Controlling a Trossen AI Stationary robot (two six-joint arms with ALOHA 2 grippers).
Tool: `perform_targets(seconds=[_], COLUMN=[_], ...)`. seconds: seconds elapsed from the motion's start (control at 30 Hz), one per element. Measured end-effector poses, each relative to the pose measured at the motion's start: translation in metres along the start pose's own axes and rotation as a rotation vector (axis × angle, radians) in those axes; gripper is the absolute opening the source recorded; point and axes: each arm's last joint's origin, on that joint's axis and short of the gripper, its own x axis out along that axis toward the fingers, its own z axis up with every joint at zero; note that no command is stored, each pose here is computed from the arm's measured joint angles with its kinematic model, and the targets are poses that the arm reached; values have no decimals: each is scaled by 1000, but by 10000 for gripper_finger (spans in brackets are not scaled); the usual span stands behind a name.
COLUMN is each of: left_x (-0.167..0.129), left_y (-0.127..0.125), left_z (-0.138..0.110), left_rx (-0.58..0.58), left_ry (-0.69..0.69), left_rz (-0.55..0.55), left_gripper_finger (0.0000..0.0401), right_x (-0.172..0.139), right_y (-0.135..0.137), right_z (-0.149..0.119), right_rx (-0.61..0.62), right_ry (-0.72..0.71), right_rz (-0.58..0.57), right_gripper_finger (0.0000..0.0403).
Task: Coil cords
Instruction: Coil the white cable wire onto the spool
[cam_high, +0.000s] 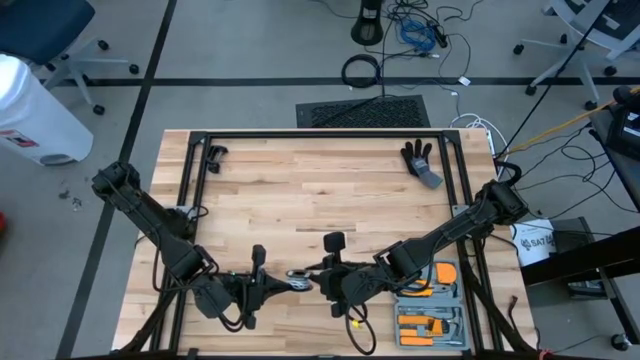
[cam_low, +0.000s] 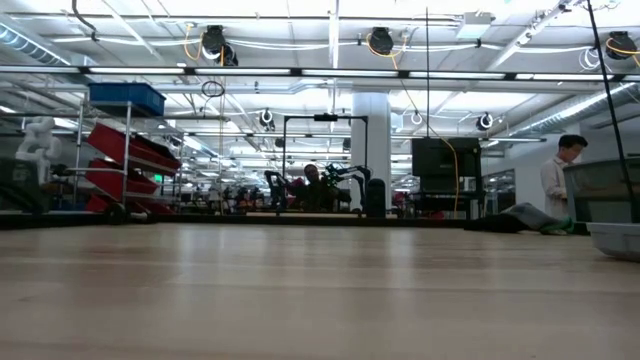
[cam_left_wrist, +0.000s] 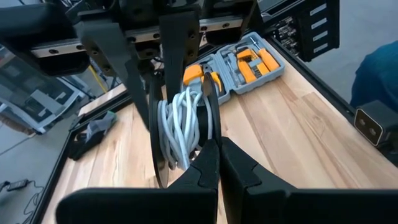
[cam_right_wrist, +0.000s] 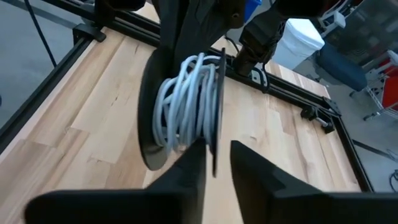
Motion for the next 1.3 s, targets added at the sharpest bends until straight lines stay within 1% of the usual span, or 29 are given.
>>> perform_targets(seconds=[0.1,0.2,0.27,0.37,0.53,0.63,0.7,0.87,1.07,1.3], left_x=[0,0,0,0,0,0,0,0,0,0], left_y=[0,0,0,0,0,0,0,0,0,0], left_z=[0,0,0,0,1,1,1,1,1,2], left_rx=[-1,-2,-1,-2,-2,-4,-4,-5,-4,-21], left_ry=[-2,-3,-3,-3,-4,-6,-6,-6,-5,-16], left_rz=[-1,-1,-2,-2,-1,-1,-1,1,1,6], left_gripper_finger=[2,2,2,2,2,2,2,2,2,2], right_x=[-1,-2,-2,-2,-2,-2,-2,-3,-3,-4], right_y=[1,2,1,2,1,1,1,2,3,3], right_z=[2,3,3,3,5,6,7,7,7,5], right_rx=[-2,-14,-14,-13,-9,-15,-16,-32,-36,-4], right_ry=[-14,-22,-22,-24,-42,-58,-67,-63,-63,-47], right_rz=[-2,-2,-1,4,3,1,1,11,11,13], right_gripper_finger=[88,109,116,116,102,87,71,10,3,1])
